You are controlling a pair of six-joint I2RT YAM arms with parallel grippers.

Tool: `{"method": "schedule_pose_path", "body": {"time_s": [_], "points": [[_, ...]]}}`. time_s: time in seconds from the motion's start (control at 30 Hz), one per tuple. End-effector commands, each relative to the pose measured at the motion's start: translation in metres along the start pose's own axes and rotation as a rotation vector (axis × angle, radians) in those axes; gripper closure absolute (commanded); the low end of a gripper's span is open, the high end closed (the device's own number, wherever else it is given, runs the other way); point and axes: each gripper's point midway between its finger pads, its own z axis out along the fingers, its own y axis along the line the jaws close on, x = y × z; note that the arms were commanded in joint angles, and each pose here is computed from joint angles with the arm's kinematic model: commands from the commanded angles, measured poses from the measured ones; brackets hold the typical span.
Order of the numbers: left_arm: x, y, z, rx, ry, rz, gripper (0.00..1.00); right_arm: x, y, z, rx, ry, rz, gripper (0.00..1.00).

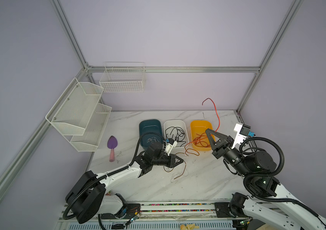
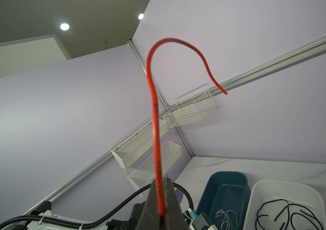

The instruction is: Untangle the cables

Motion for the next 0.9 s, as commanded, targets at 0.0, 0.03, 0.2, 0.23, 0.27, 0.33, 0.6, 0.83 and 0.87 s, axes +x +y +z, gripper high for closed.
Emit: {"method": "schedule_pose_path", "body": {"time_s": [0.0,0.03,0.2,0.23,0.27,0.33,0.6,0.83,0.87], "points": [[0.001,-0.002,0.000,0.015,-0.012,0.022,0.97,-0.014,0.007,-0.004,-0.024,-0.054,0.005,1.00],[0.001,-0.002,-0.001,0.015,-0.012,0.022,0.98,-0.013,0.006,-0.004,-0.017,-0.054,0.001,1.00],[0.007,0.002,-0.002,0.002,-0.006,0.008,1.00,-0.012,-0.006,-0.003,0.046,-0.050,-0.020,1.00],[0.009,0.004,-0.003,0.000,-0.002,0.004,1.00,-0.011,-0.006,-0.002,0.048,-0.051,-0.020,1.00],[0.011,0.005,-0.003,-0.002,0.001,0.001,1.00,-0.011,-0.009,-0.002,0.062,-0.053,-0.020,1.00],[0.015,0.007,-0.004,-0.007,0.005,-0.003,1.00,-0.011,-0.015,-0.001,0.096,-0.061,-0.030,1.00],[0.030,0.018,-0.007,-0.027,0.023,-0.030,1.00,-0.021,-0.046,-0.001,0.273,-0.126,-0.085,1.00],[0.042,0.028,-0.007,-0.045,0.042,-0.055,1.00,-0.036,-0.064,-0.007,0.404,-0.192,-0.118,1.00],[0.043,0.029,-0.007,-0.048,0.043,-0.056,1.00,-0.036,-0.066,-0.008,0.420,-0.195,-0.123,1.00]]}}
